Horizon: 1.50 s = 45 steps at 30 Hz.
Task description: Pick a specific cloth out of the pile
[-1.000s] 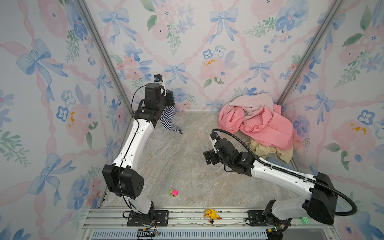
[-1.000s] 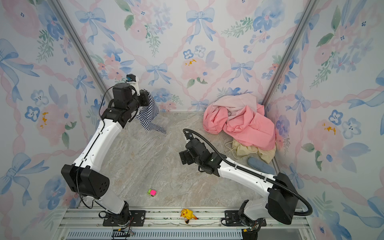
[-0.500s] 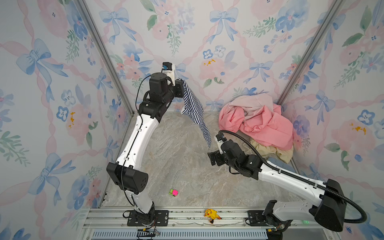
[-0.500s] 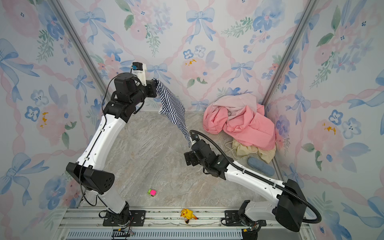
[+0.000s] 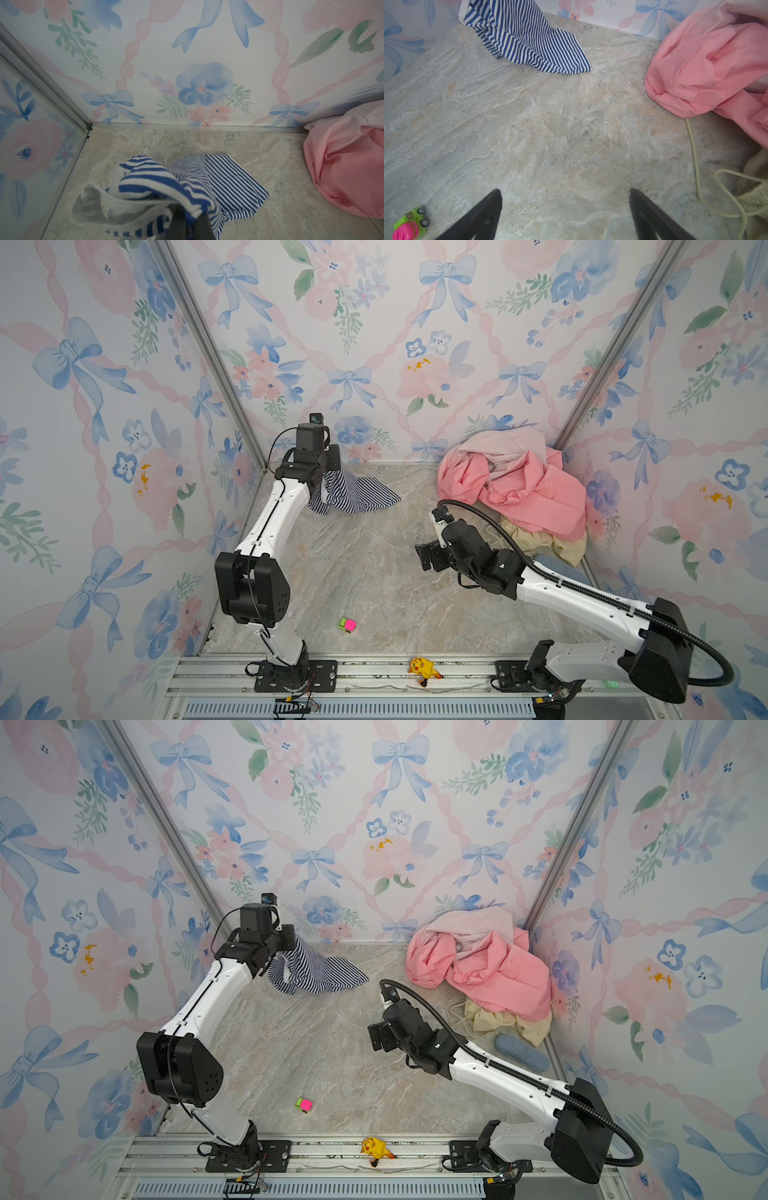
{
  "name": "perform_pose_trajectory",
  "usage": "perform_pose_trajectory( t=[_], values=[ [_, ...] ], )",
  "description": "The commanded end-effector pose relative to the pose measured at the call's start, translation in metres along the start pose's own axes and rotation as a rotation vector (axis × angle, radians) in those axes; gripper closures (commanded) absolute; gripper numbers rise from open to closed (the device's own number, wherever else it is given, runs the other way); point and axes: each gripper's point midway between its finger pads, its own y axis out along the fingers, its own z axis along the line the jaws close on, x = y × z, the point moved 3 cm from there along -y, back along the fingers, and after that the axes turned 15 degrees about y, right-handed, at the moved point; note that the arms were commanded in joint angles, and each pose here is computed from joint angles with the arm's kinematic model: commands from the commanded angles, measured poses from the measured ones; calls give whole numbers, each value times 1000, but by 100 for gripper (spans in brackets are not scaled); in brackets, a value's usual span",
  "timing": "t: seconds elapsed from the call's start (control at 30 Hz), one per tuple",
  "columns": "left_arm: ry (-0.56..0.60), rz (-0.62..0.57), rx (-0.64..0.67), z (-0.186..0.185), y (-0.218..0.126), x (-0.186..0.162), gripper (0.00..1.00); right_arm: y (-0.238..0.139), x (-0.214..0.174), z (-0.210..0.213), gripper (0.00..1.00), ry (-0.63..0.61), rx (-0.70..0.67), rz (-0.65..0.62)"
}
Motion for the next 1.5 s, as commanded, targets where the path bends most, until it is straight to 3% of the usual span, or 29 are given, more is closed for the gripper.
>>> perform_pose_trajectory(
  t=[0.0,0.13,0.27,0.47,0.7,0.97,1.23,1.47],
  values=[
    [32,14,59,13,2,-8,100,2,-9,-4,3,6,-16,32],
    [27,-7,11,7,-5,-5,100,3,-11,-5,3,9,-19,36],
    [26,-81,-166,-17,-25,11,100,6,-13,-4,3,7,-18,44],
    [-37,-164,-10,25,-63,32,100,10,-14,4,3,-8,-5,56],
    [-210,-239,104,77,-101,41,100,15,-18,14,3,-18,10,71],
    [-188,-292,137,84,-119,48,100,15,-24,16,3,-27,11,82],
    [-114,-203,-88,20,-82,15,100,16,-27,18,3,-27,16,85],
    [-189,-69,63,2,-83,-60,100,20,-35,19,3,-33,21,107]
  ],
)
